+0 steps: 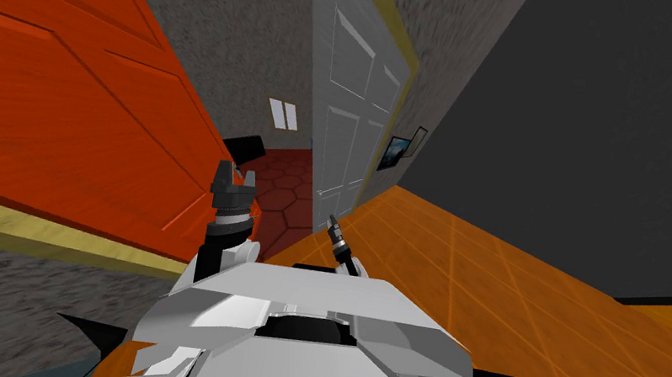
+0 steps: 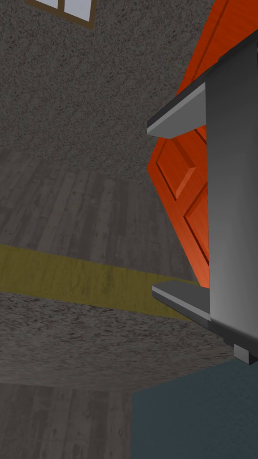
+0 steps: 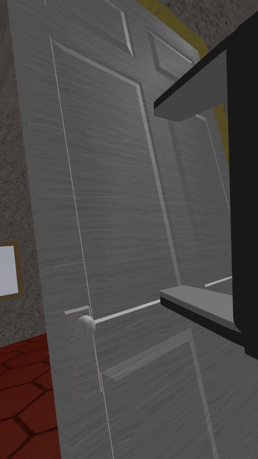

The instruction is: Push the door open

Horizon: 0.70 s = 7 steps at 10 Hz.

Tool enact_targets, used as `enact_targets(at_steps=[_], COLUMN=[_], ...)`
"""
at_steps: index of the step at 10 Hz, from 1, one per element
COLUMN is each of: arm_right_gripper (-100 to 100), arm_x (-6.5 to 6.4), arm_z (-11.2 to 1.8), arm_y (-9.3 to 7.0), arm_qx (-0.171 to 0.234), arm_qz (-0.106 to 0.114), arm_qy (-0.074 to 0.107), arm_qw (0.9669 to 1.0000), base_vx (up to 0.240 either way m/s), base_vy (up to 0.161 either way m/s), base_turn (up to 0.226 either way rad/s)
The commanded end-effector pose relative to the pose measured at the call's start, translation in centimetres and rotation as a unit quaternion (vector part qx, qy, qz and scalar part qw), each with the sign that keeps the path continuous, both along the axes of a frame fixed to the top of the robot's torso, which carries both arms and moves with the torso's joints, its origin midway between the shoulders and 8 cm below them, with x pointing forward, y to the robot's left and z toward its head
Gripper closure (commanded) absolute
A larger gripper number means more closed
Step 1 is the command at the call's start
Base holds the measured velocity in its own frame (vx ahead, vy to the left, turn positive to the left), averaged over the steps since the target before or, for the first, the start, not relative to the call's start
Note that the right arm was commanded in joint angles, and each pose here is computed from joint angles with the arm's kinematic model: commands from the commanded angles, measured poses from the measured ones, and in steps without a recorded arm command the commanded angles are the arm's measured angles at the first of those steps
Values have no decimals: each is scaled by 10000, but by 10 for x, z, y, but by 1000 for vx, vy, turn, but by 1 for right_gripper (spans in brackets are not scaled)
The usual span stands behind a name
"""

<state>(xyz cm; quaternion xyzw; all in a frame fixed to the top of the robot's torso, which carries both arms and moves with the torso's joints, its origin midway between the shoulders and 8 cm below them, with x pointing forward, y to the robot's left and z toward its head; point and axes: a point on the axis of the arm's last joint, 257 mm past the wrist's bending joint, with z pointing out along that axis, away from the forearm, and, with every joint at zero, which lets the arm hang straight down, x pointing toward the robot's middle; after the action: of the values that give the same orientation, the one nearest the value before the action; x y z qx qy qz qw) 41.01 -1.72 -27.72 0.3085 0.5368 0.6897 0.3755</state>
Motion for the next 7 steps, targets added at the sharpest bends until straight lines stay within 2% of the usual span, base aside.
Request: enact_targets(at_steps=[1,3,6,7], arm_right_gripper=[-100,-100,-100,-100], arm_x=[-3,-8,-13,-16], arm_z=[-10,-24,-37,-46], arm_y=[6,14,22,27], arm_qx=[-44,-122,-202,-259], arm_qz=[86,228,361,449], arm_qy=[69,178,281,348], arm_qw=[9999,9995,9987,9980], base_vx=[104,102,122,144], base_vy=[-4,-8,3,-2], base_turn=[-21,-40,-24,-41])
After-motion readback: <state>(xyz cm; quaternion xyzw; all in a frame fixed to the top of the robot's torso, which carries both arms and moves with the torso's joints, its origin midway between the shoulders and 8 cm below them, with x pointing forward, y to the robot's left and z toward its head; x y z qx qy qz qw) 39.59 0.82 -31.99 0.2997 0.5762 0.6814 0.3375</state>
